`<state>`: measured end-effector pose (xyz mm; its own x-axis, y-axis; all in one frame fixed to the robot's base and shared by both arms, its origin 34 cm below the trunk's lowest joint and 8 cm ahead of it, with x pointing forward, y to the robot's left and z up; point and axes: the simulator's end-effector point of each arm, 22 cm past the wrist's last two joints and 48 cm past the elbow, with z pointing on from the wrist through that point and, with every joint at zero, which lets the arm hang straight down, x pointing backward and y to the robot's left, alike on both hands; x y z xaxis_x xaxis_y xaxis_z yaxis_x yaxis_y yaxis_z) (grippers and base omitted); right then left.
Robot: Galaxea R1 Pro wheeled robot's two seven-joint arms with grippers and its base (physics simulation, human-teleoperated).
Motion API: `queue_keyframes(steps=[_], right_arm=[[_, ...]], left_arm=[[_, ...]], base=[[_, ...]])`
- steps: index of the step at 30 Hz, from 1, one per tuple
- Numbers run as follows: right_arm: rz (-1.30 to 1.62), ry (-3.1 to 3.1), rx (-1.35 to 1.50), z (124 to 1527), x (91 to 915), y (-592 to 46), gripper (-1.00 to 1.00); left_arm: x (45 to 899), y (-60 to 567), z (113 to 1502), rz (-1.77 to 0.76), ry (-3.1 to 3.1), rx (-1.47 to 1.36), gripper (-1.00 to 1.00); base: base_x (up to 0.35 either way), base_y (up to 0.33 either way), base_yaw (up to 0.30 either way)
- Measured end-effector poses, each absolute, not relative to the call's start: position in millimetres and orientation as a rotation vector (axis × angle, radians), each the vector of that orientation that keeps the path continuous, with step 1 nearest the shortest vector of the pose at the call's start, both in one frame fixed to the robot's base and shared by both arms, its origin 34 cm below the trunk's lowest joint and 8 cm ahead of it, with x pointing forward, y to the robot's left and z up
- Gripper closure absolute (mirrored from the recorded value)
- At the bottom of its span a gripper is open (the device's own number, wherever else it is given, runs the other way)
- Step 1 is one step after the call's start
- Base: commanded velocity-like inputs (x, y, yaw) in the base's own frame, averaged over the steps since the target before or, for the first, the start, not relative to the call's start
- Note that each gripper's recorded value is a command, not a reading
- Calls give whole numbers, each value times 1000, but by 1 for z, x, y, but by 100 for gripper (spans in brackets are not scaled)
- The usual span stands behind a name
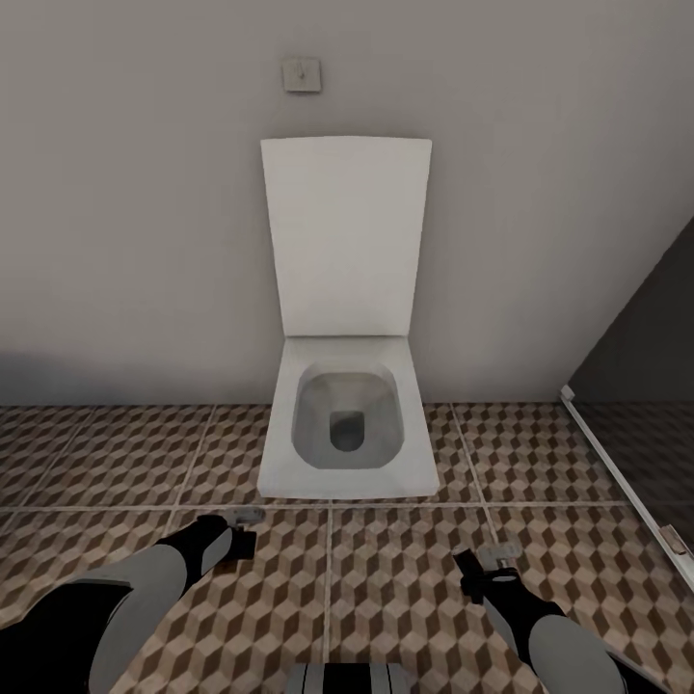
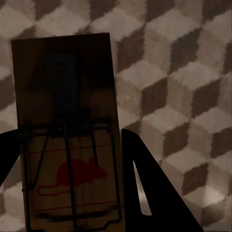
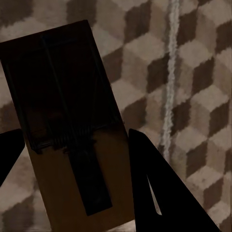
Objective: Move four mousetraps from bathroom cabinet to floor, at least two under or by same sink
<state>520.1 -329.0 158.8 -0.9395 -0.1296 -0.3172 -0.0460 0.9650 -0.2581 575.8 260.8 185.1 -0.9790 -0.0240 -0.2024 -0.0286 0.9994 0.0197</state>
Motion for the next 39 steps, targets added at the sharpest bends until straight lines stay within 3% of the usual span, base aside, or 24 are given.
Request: queue_keyframes(steps=[39], right_arm=[[-370,2922,-76,158,504,-316,100]], left_arm=[[583,264,187,37,2909,-26,100]], base=[[0,0,0]])
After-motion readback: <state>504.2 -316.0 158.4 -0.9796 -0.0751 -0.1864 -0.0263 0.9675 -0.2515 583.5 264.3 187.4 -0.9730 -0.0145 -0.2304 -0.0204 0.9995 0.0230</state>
